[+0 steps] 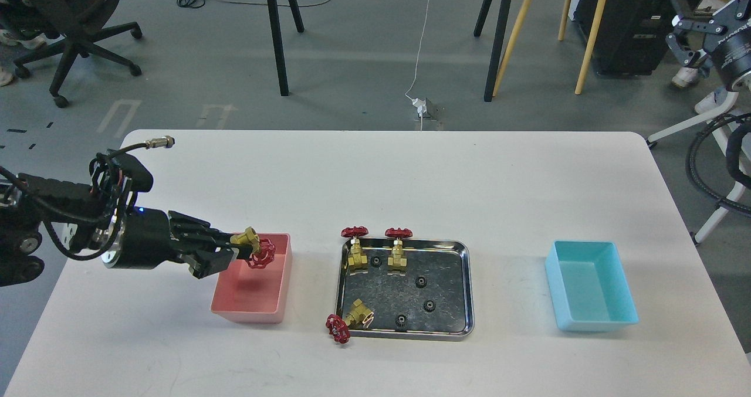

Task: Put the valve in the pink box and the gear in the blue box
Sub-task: 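Carry the valve with the left gripper over the pink box, then open the left gripper to drop the valve into the pink box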

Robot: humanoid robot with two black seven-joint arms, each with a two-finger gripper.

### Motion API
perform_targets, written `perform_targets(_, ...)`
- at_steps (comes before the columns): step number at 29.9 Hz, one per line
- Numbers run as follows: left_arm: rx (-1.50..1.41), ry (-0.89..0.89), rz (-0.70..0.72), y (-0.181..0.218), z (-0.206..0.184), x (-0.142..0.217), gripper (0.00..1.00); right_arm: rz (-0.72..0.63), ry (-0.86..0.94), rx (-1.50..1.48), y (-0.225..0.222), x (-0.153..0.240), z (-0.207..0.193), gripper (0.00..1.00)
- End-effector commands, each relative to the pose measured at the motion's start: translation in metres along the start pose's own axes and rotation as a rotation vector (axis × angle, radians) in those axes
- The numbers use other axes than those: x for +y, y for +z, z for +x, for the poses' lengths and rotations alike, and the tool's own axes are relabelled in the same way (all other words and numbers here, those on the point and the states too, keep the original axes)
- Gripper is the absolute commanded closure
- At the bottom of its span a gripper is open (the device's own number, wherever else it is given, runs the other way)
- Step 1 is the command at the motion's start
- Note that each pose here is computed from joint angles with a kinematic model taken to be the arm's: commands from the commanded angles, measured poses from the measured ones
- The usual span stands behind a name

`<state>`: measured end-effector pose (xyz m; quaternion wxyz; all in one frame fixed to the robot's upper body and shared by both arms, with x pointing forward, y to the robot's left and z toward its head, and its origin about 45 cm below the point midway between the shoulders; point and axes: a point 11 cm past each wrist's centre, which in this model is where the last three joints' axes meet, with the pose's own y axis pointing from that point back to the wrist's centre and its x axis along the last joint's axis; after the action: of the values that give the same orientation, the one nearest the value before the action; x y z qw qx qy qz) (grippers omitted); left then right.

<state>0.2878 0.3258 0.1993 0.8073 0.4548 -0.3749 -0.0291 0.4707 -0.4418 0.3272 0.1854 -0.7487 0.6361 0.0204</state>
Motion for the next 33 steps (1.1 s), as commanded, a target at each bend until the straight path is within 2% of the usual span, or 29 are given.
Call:
perform_targets(1,0.027,-0.004,0.006,-0.005,-0.012,-0.006,0.83,0.001,0.002,0.004,-0.002,0.001,0.001,0.01)
perform_targets(10,0.044,-0.013,0.048,-0.022,-0.022,-0.006,0.83,0.003,-0.002,0.002,-0.004,-0.002,0.0,0.01)
perform_targets(16,0.056,-0.026,0.062,-0.027,-0.03,-0.008,0.83,0.108,-0.07,0.017,-0.056,-0.038,-0.029,0.01)
perform_targets(23,0.052,-0.041,0.078,-0.034,-0.034,-0.013,0.82,0.119,-0.087,0.015,-0.061,-0.044,-0.037,0.01)
perform_targets(25,0.055,-0.041,0.074,-0.033,-0.036,-0.014,0.8,0.11,-0.084,0.015,-0.057,-0.042,-0.035,0.01)
perform_targets(29,0.072,-0.037,0.062,-0.031,-0.041,-0.019,0.69,0.099,-0.077,0.013,-0.051,-0.038,-0.032,0.01)
perform_targets(33,0.08,-0.028,0.043,-0.026,-0.041,-0.025,0.66,0.09,-0.074,0.013,-0.047,-0.036,-0.031,0.01)
